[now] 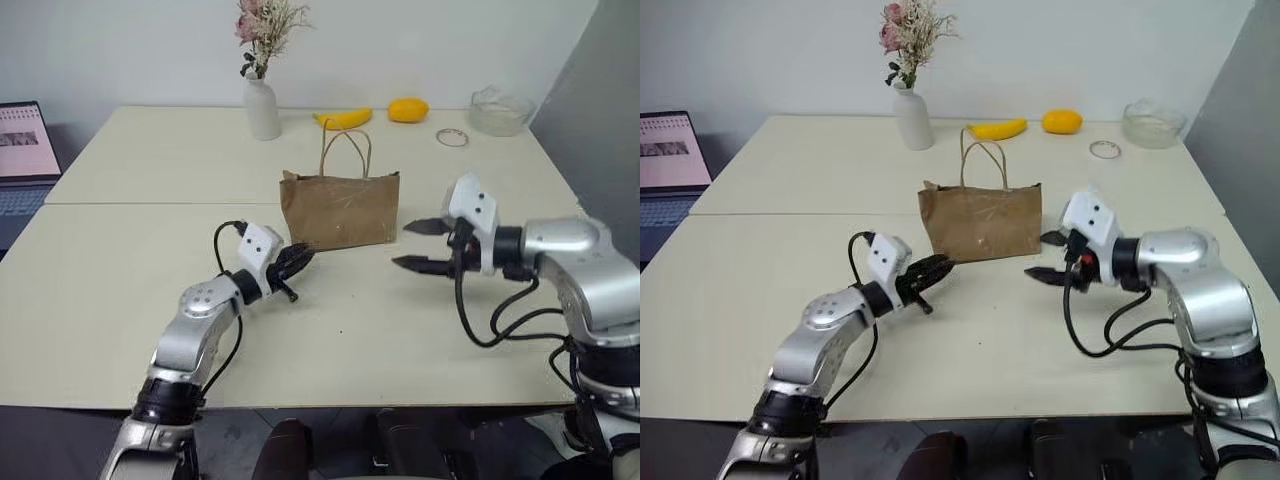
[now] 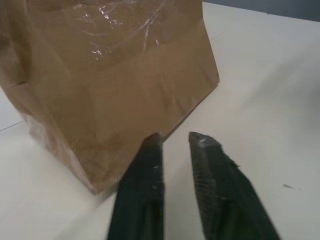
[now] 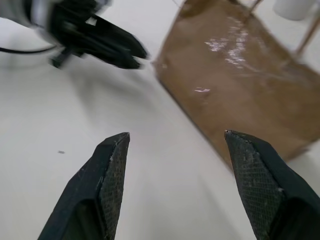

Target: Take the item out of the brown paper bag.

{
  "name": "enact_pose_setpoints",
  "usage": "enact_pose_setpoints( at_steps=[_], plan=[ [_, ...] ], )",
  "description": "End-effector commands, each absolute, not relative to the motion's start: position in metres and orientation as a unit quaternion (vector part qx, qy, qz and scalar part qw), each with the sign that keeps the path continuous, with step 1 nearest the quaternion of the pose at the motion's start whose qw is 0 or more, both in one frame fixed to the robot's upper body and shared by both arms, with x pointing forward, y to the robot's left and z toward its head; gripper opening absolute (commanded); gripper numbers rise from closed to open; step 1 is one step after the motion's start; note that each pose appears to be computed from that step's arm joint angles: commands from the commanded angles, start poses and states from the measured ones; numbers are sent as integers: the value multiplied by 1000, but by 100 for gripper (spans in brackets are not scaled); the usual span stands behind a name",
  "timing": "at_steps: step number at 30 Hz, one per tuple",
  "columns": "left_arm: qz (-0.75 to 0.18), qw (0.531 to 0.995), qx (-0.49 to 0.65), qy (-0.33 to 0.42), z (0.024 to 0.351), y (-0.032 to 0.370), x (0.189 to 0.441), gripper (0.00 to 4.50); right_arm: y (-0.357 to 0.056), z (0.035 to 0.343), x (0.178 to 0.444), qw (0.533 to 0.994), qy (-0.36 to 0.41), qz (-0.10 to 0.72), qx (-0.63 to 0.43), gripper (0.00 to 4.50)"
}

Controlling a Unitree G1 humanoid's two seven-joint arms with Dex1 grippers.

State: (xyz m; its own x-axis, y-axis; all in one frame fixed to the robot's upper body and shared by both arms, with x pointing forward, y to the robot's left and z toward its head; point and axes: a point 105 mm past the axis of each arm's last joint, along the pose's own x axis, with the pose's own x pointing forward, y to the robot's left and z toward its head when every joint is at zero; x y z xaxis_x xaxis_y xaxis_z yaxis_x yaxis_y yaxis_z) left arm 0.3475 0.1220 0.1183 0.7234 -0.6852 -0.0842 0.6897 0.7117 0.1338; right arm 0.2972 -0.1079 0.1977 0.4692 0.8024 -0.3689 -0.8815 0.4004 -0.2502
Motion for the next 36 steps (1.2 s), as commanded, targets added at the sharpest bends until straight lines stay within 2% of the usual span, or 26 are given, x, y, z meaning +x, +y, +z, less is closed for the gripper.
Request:
enact_pose_setpoints(
  at_steps=[1, 12, 36],
  plan=[
    [-364, 926, 99, -6, 124, 127, 369, 39, -104, 202, 290, 845, 80, 491, -196, 317],
    [-384, 913, 138, -22, 121, 130, 379, 39, -100, 199, 290, 859, 84, 474, -173, 317],
    [-320, 933, 153, -65, 136, 146, 399, 39, -99, 202, 294, 858, 85, 476, -173, 317]
  ],
)
